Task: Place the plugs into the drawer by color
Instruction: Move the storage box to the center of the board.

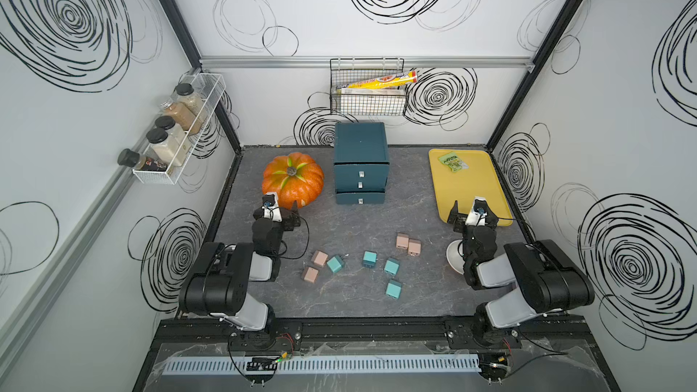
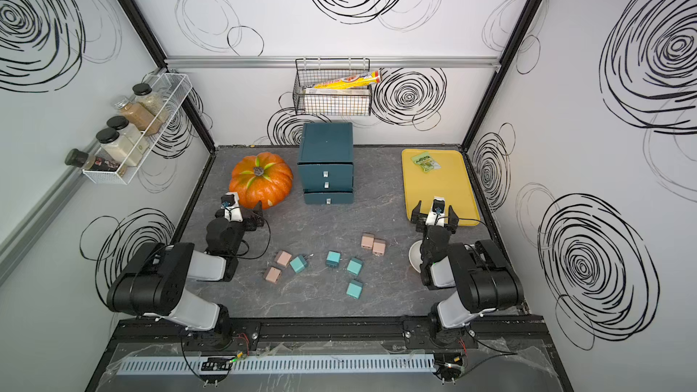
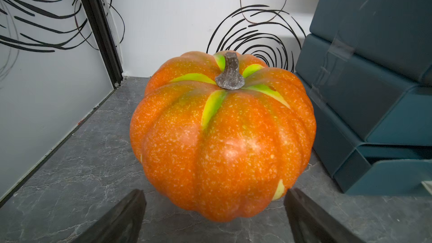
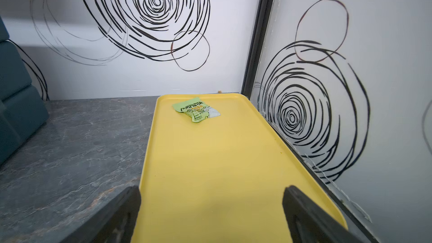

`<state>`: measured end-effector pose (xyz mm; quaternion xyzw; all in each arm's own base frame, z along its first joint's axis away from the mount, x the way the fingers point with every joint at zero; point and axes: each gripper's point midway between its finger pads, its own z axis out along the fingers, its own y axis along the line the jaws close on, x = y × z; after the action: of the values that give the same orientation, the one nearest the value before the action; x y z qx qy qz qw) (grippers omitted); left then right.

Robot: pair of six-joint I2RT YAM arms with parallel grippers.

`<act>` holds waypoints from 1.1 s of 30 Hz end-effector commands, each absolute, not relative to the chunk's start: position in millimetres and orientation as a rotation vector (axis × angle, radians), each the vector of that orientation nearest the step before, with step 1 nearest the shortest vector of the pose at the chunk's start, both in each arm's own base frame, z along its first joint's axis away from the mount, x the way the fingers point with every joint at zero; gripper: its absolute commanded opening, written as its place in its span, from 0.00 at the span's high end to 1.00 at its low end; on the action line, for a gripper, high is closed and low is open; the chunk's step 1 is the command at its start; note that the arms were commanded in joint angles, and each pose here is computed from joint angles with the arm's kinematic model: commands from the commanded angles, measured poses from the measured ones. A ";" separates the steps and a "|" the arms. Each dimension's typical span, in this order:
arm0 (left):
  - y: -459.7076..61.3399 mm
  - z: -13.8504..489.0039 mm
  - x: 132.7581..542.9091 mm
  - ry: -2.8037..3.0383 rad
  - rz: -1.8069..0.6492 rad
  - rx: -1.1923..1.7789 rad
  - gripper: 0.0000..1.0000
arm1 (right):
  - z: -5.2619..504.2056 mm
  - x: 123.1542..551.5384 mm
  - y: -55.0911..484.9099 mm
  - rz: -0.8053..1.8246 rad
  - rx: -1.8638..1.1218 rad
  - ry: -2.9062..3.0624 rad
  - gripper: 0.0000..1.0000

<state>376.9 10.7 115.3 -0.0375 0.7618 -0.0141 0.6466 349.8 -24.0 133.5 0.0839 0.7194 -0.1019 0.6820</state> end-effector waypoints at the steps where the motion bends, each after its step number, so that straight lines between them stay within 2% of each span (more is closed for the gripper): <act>1: 10.6 130.7 380.2 1.672 -0.032 -0.072 0.01 | 135.8 353.2 -25.8 -0.212 0.205 1.604 0.00; 27: 8.3 131.4 378.7 1.668 -0.040 -0.054 0.01 | 138.8 349.5 -20.9 -0.199 0.172 1.593 0.00; 33: 8.2 158.0 364.6 1.605 -0.028 -0.060 0.01 | 159.3 348.9 -20.9 -0.213 0.180 1.587 0.00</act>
<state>367.5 7.6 124.8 -0.0303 0.7522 -0.0191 0.6579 347.1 -22.9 143.0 0.0843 0.7158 -0.0918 0.6871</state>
